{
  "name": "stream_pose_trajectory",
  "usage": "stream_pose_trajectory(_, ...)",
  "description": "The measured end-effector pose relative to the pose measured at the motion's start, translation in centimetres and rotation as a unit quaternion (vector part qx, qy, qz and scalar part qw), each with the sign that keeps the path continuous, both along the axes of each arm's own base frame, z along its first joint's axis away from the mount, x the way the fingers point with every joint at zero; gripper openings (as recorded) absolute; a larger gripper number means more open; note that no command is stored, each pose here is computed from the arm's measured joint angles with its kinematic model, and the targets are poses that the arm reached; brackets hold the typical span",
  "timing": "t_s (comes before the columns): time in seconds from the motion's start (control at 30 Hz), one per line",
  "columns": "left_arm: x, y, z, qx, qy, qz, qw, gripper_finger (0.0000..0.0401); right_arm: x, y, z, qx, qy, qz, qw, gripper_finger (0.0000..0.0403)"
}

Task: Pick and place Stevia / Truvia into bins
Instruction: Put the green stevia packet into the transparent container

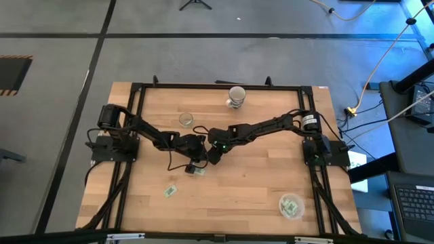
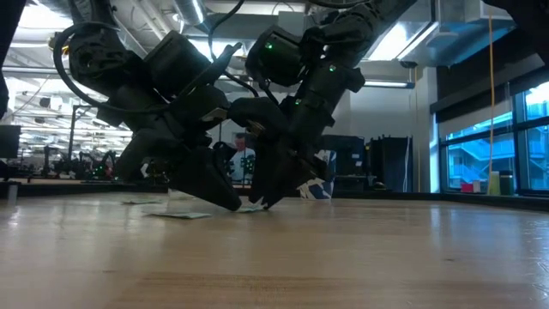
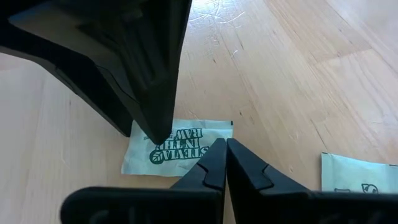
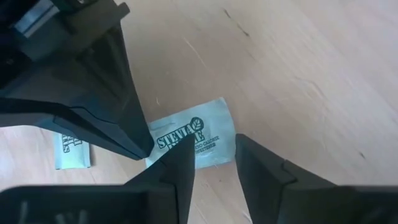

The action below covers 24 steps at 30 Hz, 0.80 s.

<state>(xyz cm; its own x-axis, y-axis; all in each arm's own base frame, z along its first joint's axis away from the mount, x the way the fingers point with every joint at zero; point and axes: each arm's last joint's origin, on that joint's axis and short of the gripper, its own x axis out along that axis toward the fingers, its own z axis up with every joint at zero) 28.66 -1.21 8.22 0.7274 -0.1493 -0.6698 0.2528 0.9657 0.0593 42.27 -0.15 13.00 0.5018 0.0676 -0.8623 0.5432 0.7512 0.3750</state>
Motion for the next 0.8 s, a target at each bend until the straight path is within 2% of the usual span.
stream_pose_trajectory(0.43,0.00,-0.01,0.00,0.000,0.000,-0.001,1.000,0.0004,-0.02,0.04,-0.05,0.006,0.003,-0.006,1.000,0.0057)
stream_pose_trajectory(0.8,-0.06,-0.11,-0.03,-0.016,0.005,-0.006,1.000,0.0004,-0.05,-0.35,-0.08,0.005,0.004,-0.010,1.000,0.0053)
